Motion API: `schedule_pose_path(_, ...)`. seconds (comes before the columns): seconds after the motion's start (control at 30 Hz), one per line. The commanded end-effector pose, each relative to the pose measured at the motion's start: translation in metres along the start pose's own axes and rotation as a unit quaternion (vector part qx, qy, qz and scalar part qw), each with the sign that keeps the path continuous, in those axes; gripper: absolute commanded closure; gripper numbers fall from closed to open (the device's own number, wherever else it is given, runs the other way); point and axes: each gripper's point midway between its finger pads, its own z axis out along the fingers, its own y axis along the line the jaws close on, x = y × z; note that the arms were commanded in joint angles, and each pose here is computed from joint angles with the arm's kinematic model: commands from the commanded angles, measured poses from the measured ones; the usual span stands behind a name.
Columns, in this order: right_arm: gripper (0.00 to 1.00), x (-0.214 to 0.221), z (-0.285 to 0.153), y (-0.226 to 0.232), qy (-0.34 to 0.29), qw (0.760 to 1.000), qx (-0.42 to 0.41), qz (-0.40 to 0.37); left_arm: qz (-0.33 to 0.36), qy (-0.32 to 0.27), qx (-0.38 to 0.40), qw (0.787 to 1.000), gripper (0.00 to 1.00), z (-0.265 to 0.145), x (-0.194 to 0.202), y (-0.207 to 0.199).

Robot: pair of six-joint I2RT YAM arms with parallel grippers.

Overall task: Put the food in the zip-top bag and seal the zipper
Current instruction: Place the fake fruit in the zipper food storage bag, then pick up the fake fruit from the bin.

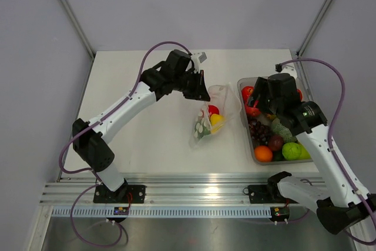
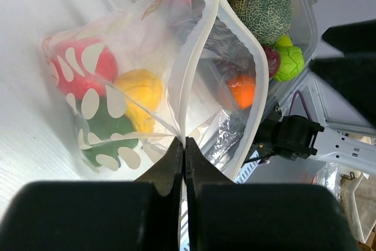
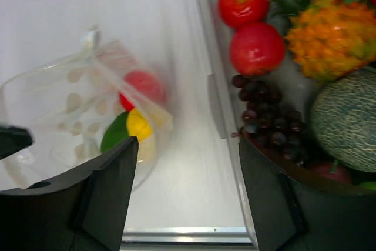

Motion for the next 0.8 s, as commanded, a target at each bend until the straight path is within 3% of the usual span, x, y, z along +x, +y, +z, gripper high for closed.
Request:
schedule_pose_path(0.0,0.24,0.008,0.002,-0.069,0.014,0.993,0.115,0.004,0.005,-0.035,0.005,0.999,1.0,-0.01,-0.017,-0.005)
schedule_pose_path(0.17,0.29,0.051,0.014,-0.093,0.079,0.987,0.137,0.015,0.004,-0.03,0.003,1.0,1.0,-0.007,-0.013,-0.002)
schedule_pose_path(0.47,0.43,0.071,0.041,-0.076,0.144,0.985,0.094,0.002,0.002,-0.027,0.007,1.0,1.0,-0.004,-0.012,-0.002)
schedule_pose_path(0.67,0.44,0.08,0.062,-0.067,0.177,0.98,0.095,0.005,-0.002,-0.023,0.013,1.0,1.0,0.001,-0.012,-0.003)
schedule_pose_path(0.77,0.51,0.086,0.07,-0.07,0.185,0.974,0.125,0.021,-0.002,-0.021,0.014,1.0,1.0,0.001,-0.011,-0.003)
